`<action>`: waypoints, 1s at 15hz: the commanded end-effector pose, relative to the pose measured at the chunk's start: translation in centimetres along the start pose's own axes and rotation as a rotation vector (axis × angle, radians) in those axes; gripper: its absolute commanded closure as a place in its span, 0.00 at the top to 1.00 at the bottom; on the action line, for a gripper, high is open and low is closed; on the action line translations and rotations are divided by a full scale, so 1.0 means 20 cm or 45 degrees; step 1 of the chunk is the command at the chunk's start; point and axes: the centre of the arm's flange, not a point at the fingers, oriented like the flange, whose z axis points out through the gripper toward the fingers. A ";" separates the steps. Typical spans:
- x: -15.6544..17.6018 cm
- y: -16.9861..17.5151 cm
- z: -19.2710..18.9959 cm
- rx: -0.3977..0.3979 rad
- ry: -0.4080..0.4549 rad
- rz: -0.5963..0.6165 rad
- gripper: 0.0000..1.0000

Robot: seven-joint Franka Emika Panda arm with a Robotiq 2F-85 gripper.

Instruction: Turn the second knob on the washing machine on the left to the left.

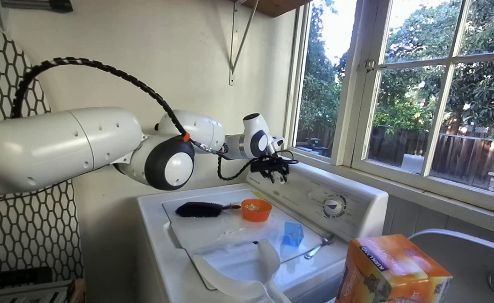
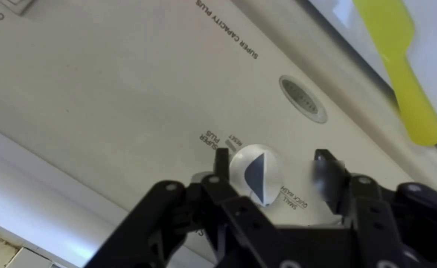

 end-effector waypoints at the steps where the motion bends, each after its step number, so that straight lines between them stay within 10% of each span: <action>1: 0.02 0.01 0.06 0.023 0.059 0.051 0.31; 5: 0.02 0.04 0.06 0.050 0.085 0.094 0.01; 15: -0.01 0.13 0.08 0.289 0.164 0.475 0.05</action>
